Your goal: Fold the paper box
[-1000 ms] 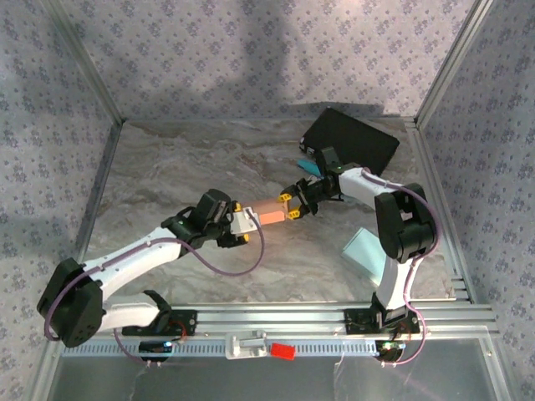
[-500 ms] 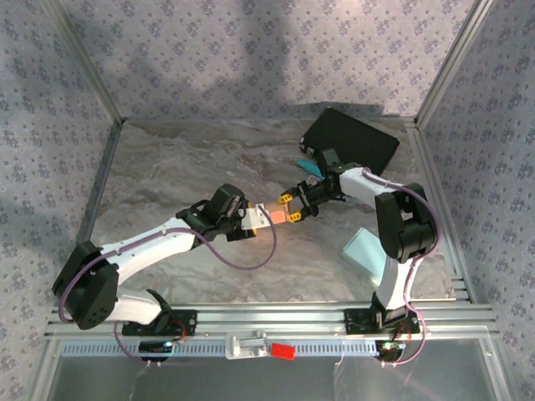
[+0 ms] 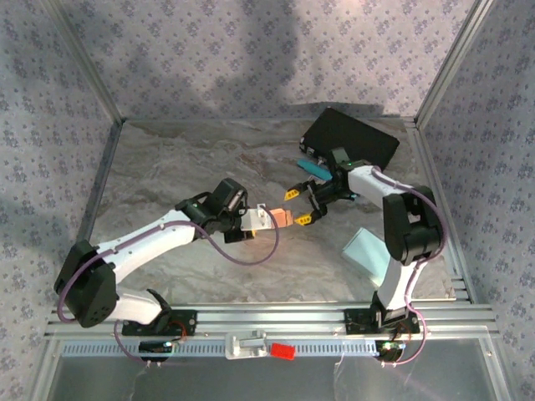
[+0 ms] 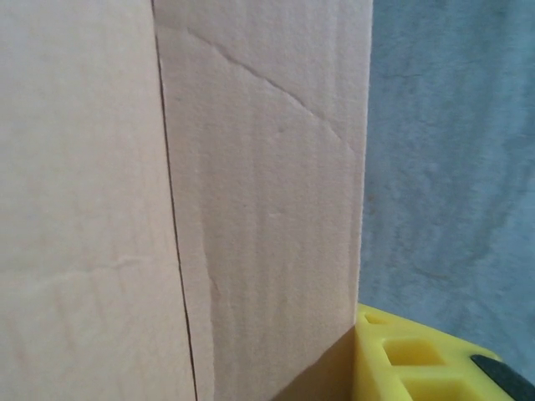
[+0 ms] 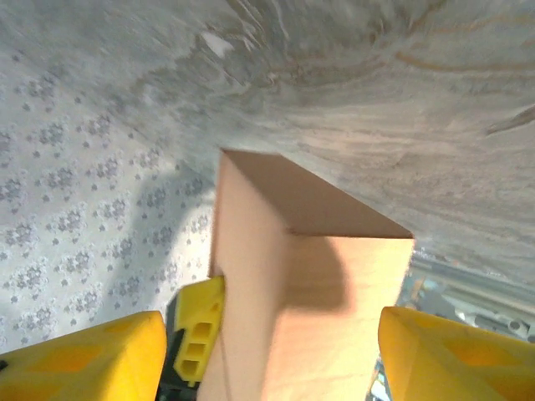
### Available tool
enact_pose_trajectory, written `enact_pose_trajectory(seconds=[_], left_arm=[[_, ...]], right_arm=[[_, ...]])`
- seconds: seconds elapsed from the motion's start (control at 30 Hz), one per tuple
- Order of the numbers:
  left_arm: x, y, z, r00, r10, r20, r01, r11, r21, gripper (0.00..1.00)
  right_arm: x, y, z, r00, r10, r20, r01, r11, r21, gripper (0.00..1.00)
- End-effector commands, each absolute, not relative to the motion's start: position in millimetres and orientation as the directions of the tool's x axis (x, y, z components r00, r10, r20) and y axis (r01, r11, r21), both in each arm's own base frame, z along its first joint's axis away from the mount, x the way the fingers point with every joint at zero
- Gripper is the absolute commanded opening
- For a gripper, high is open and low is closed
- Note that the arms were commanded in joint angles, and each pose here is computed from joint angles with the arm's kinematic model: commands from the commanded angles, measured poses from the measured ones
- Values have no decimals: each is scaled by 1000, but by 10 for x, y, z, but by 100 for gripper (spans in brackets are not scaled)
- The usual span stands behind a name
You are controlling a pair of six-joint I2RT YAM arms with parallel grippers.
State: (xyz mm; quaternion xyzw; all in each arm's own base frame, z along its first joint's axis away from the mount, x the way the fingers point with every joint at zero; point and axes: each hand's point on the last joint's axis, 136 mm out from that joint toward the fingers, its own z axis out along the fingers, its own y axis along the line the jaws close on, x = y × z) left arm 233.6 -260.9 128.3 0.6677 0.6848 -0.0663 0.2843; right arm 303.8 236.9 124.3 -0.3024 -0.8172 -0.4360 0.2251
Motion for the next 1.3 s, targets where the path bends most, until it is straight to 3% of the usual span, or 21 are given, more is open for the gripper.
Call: enact_pose_trajectory(seconds=[0.0, 0.2, 0.33, 0.53, 0.73, 0.87, 1.03, 1.27], left_arm=[[1995, -2503, 1233, -30, 906, -423, 993, 77, 94, 38], [1743, -2382, 1237, -212, 923, -322, 976, 187, -108, 38], [1650, -2375, 1196, -285, 923, -259, 948, 232, -216, 38], [1759, -2409, 1117, -346, 913, -216, 925, 293, -242, 39], [1907, -2463, 1084, -371, 904, -214, 920, 326, -217, 41], [1979, -2496, 1076, -376, 900, -222, 921, 336, -195, 41], [2060, -2532, 1052, -368, 900, -232, 926, 334, -174, 42], [2155, -2559, 1079, -346, 905, -247, 937, 318, -147, 41]], right_arm=[[3204, 2055, 1623, -818, 384, 428, 572, 467, 674, 69], [3077, 1497, 1719, -869, 493, -36, 371, 699, 611, 62], [2883, 1624, 1758, -814, 529, -239, 282, 720, 634, 59], [2638, 2076, 1624, -800, 562, -211, 284, 664, 692, 58], [2458, 2494, 1369, -873, 477, -103, 291, 678, 675, 56], [2418, 2665, 1346, -901, 421, -107, 250, 704, 665, 55], [2361, 2664, 1255, -908, 405, -107, 255, 737, 626, 55], [2415, 2316, 1544, -855, 469, -221, 239, 735, 635, 55]])
